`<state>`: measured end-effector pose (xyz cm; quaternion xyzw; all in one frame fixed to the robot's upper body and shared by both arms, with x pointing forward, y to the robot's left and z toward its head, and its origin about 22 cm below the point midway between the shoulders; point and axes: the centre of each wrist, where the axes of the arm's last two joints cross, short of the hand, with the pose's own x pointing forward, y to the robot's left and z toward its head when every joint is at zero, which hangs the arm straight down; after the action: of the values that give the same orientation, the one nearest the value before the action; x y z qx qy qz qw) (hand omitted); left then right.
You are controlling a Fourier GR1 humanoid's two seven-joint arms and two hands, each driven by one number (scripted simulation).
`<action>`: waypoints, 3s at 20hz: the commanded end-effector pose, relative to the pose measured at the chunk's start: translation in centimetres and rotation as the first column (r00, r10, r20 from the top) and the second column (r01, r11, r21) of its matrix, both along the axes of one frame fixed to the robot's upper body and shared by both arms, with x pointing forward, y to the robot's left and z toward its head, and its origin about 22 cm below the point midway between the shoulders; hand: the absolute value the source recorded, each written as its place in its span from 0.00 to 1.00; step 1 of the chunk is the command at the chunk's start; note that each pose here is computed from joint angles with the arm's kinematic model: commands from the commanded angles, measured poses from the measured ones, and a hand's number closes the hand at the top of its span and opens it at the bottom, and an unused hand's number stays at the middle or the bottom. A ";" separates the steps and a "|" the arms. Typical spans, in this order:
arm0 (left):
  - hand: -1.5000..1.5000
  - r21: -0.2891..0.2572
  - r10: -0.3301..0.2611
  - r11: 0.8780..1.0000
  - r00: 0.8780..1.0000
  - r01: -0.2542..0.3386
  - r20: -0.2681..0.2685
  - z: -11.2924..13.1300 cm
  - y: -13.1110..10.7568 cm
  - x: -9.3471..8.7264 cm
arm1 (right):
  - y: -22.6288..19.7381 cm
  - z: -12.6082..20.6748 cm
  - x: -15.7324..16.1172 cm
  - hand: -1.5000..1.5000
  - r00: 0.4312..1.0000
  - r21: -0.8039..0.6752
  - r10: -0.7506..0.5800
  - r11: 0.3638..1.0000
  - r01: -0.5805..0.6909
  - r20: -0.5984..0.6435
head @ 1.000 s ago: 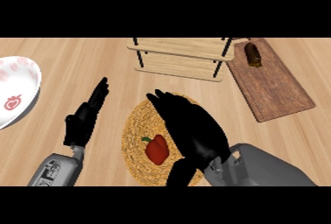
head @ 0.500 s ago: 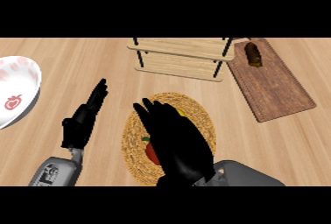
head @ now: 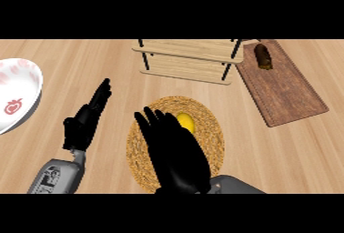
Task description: Pick the bell pepper from the placemat and place it in the tiered shelf
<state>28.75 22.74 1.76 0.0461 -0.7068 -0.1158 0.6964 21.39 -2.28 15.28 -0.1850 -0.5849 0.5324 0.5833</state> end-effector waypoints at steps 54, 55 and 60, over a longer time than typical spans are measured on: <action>0.50 0.018 0.006 1.000 1.000 -0.006 0.001 1.3 -0.8 -1.2 | 1.8 -11.4 1.2 1.00 0.997 -0.288 0.014 0.957 -0.034 -0.072; 0.50 -0.006 -0.014 1.000 1.000 0.014 0.015 0.7 -0.5 -0.7 | 1.3 -12.0 2.9 1.00 0.998 -0.294 0.028 0.955 -0.042 -0.050; 0.50 0.001 0.006 1.000 1.000 -0.006 0.003 0.4 -0.7 -1.9 | 1.6 -10.5 1.0 1.00 1.000 -0.273 0.031 0.962 -0.030 0.000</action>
<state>27.65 22.17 1.73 0.0479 -0.7062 -0.1155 0.6969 23.36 -0.68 4.61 -0.2537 -0.5096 0.6114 0.5497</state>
